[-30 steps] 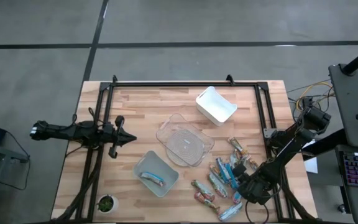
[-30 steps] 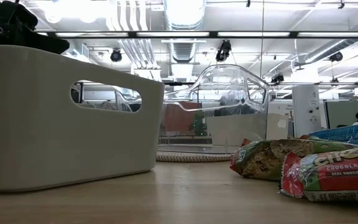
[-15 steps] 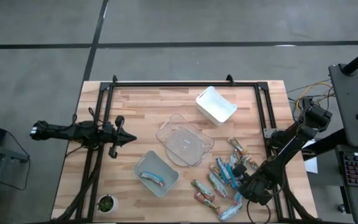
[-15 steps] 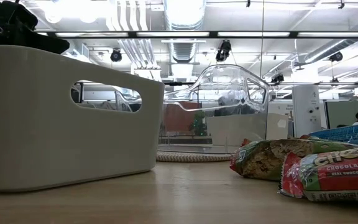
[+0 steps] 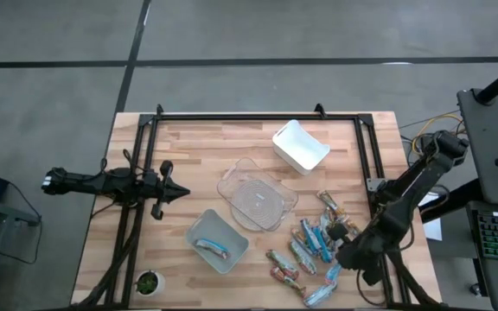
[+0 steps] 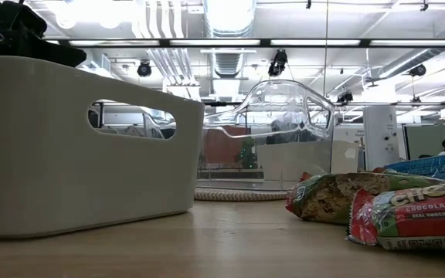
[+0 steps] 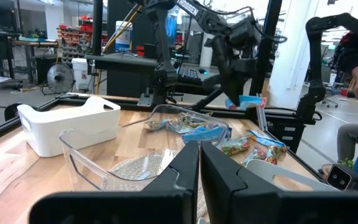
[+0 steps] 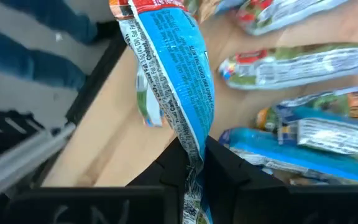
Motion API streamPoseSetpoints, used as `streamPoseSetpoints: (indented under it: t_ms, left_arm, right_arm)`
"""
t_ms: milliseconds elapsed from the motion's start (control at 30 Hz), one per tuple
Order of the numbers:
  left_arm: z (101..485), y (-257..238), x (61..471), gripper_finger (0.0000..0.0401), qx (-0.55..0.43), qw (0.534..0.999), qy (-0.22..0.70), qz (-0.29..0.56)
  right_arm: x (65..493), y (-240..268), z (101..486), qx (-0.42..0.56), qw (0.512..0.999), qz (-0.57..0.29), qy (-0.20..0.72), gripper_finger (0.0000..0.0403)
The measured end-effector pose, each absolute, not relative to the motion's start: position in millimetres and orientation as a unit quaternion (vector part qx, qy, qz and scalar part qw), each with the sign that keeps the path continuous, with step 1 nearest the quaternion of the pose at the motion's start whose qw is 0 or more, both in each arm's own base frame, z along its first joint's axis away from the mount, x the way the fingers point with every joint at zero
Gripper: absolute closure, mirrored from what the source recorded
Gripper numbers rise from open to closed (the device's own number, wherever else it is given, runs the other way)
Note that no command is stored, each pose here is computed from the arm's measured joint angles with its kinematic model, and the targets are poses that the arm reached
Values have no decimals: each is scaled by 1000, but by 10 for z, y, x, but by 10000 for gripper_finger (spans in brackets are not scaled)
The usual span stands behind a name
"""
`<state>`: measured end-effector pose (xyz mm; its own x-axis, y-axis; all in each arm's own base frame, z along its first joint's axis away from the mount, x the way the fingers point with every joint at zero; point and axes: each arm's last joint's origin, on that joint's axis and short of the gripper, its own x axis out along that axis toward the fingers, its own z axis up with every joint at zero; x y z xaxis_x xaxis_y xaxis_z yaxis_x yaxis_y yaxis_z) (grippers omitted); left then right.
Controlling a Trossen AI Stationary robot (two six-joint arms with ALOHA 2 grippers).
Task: Pick and place Granola Bars by type
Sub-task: Put the red granola bar into the gray bin
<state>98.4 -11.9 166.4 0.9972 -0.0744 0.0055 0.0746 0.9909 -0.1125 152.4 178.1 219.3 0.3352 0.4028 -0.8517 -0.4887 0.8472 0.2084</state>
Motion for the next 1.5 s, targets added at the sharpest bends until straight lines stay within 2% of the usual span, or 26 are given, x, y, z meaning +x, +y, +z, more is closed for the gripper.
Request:
streamPoseSetpoints:
  t_ms: [433,1067,1500]
  left_arm:
    - [1664,-119,984,401,-56,998,-1,-37]
    - [1663,-119,984,401,-56,998,0,-37]
    - [1663,-119,985,401,-56,998,0,-37]
  right_arm:
    - [1938,1805,2366,-31,836,247,489,369]
    - [3313,1937,2590,47,860,193,470,369]
    - [3824,1885,2716,85,878,168,440,369]
